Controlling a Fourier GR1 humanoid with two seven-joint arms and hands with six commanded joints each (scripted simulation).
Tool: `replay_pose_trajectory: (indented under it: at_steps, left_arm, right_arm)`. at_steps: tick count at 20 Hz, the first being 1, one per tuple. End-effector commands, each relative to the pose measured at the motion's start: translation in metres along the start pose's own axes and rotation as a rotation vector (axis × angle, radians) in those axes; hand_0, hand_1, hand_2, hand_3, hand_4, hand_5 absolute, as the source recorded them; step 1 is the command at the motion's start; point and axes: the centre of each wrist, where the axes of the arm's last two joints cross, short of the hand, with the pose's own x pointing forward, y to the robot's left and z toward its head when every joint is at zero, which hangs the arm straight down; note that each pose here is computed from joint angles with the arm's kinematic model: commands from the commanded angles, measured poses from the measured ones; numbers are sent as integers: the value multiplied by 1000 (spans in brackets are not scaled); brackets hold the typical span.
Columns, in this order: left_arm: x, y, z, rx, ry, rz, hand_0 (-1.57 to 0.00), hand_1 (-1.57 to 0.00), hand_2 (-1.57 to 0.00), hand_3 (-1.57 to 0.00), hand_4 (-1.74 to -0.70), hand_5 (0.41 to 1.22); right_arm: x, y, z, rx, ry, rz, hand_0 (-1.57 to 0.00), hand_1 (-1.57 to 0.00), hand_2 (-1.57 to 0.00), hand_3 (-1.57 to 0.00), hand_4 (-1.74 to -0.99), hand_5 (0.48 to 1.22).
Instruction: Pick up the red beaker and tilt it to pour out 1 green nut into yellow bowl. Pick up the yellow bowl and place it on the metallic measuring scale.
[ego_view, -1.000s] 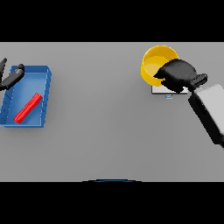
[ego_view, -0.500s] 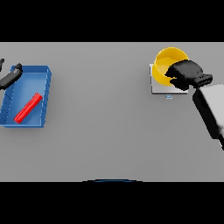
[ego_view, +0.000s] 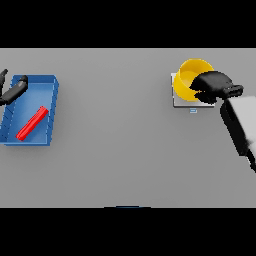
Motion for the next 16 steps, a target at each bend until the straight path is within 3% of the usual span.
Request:
replay_pose_trajectory:
  at_steps: [1, 4, 7, 11, 16]
  left_arm:
    - [2, 0, -2, -3, -1, 1, 1, 1, 1, 1, -730, 720]
    - [4, -1, -4, -1, -3, 11, 1, 1, 1, 1, -732, 729]
    - [0, 0, -7, 1, 5, 6, 1, 1, 1, 1, -725, 712]
    - [3, 0, -5, 1, 7, 8, 1, 1, 1, 1, -722, 700]
    - [4, 0, -5, 1, -8, 7, 1, 1, 1, 1, -720, 693]
  right_arm:
    - [-4, -1, 1, 2, -7, -17, -1128, -1322, -1330, -1057, -1701, 1221]
    - [-7, 1, 2, 26, 17, -43, -577, -828, -913, -742, -1588, 1016]
    - [-8, 2, 3, 41, 11, -24, -295, -475, -601, -565, -1517, 902]
    - [-6, -3, 1, 48, 4, 15, -120, -194, -311, -411, -1456, 827]
    - [-10, 4, 3, 90, 29, -12, -39, -63, -103, -272, -1410, 759]
